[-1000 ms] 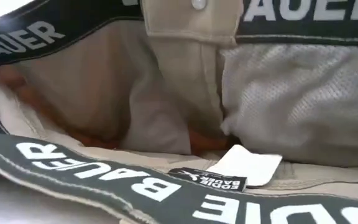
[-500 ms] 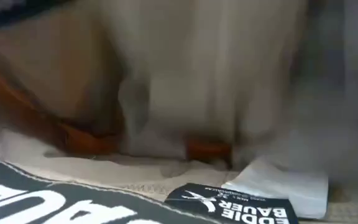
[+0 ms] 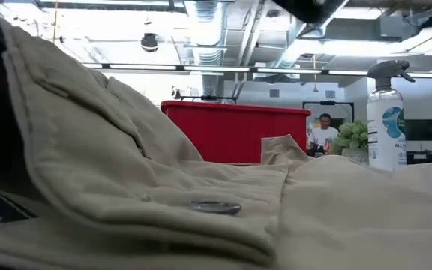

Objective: Fold Laundry from Bin
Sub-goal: Fold the brown shorts

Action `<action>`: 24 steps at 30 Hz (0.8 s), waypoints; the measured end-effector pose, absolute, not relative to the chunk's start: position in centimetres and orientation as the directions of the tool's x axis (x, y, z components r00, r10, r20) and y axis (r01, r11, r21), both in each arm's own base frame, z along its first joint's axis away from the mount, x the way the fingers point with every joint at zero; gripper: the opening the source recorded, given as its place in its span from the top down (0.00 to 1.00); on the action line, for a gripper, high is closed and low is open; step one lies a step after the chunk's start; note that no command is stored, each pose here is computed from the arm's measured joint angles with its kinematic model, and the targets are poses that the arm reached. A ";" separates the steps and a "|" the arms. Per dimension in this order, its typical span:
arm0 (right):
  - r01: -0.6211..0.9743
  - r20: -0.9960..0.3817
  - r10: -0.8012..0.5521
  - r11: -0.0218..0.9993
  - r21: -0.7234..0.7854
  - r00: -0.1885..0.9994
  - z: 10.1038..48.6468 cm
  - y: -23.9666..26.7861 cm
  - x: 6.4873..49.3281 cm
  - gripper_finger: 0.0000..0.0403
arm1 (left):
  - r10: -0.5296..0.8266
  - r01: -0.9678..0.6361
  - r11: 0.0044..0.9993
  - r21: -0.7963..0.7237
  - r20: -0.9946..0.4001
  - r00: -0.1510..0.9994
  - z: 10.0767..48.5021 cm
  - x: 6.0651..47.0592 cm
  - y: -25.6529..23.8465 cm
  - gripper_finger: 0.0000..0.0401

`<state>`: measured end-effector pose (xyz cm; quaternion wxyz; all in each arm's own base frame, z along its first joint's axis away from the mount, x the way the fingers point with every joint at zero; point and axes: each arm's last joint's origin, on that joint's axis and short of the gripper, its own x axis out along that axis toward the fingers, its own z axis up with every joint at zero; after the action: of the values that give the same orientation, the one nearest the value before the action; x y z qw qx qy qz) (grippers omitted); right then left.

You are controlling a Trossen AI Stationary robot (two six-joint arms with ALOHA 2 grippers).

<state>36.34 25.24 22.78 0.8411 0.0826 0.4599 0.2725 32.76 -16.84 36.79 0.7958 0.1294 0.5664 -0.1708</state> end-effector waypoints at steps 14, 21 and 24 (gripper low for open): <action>-0.325 -0.790 0.531 0.839 0.437 0.307 14.6 27.0 37.8 0.97 | -0.119 0.423 0.906 0.028 -0.941 0.318 36.8 32.8 -17.0 1.00; -0.338 -0.850 0.473 0.859 0.385 0.234 13.6 24.2 38.7 0.97 | -0.040 0.427 0.898 0.103 -0.949 0.312 36.7 32.7 -16.4 1.00; -0.334 -0.883 0.426 0.876 0.348 0.199 13.4 21.8 39.2 0.97 | 0.022 0.406 0.904 0.136 -0.962 0.273 36.5 32.4 -15.7 1.00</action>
<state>39.20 21.83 13.44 0.7731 0.0396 0.5834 0.2456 32.40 -15.73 36.54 0.7770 0.1814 0.5900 -0.1235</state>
